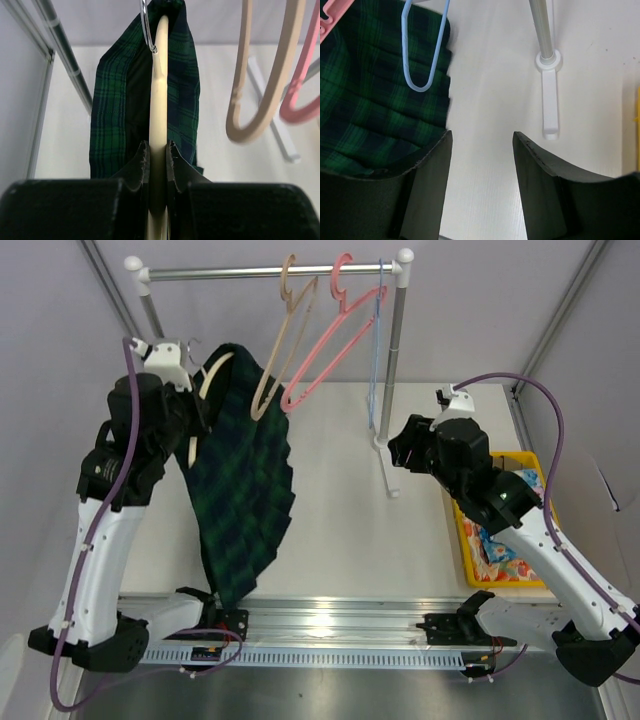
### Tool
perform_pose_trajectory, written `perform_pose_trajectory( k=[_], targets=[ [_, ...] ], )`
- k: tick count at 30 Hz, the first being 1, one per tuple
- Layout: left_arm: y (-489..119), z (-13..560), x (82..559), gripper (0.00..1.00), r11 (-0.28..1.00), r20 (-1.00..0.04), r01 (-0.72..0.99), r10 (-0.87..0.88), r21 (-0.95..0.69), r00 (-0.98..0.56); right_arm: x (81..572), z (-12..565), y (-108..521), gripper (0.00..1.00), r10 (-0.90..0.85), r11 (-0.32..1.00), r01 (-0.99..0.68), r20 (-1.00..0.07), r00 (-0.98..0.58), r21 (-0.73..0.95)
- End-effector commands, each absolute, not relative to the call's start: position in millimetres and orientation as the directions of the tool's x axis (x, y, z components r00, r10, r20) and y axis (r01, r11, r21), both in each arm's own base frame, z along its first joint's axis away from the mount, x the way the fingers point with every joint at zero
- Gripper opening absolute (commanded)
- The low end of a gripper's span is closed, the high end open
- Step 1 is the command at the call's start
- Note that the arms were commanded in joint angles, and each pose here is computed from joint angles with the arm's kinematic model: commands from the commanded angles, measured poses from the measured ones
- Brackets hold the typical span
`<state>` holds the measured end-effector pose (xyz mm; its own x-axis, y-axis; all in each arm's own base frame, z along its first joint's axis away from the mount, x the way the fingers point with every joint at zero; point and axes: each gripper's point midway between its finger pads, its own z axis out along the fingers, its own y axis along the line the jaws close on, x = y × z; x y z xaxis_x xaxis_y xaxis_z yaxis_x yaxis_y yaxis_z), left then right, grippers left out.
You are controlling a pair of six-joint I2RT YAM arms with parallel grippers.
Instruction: Place the skirt on the hanger
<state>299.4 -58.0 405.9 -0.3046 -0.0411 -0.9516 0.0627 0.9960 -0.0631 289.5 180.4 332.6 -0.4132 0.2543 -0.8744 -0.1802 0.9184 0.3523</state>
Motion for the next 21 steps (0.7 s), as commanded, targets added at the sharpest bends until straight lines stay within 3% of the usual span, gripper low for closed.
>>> perform_pose_trajectory(
  k=[1, 21],
  targets=[
    [-55, 489, 318, 0.00, 0.994, -0.994, 0.075, -0.079, -0.084, -0.070, 287, 351, 179, 0.57, 0.264, 0.905, -0.224, -0.890, -0.372, 0.362],
    [-39, 561, 385, 0.00, 0.993, -0.994, 0.075, -0.093, -0.088, 0.061, 290, 372, 174, 0.58, 0.258, 0.887, -0.292, -0.909, -0.327, 0.357]
  ],
)
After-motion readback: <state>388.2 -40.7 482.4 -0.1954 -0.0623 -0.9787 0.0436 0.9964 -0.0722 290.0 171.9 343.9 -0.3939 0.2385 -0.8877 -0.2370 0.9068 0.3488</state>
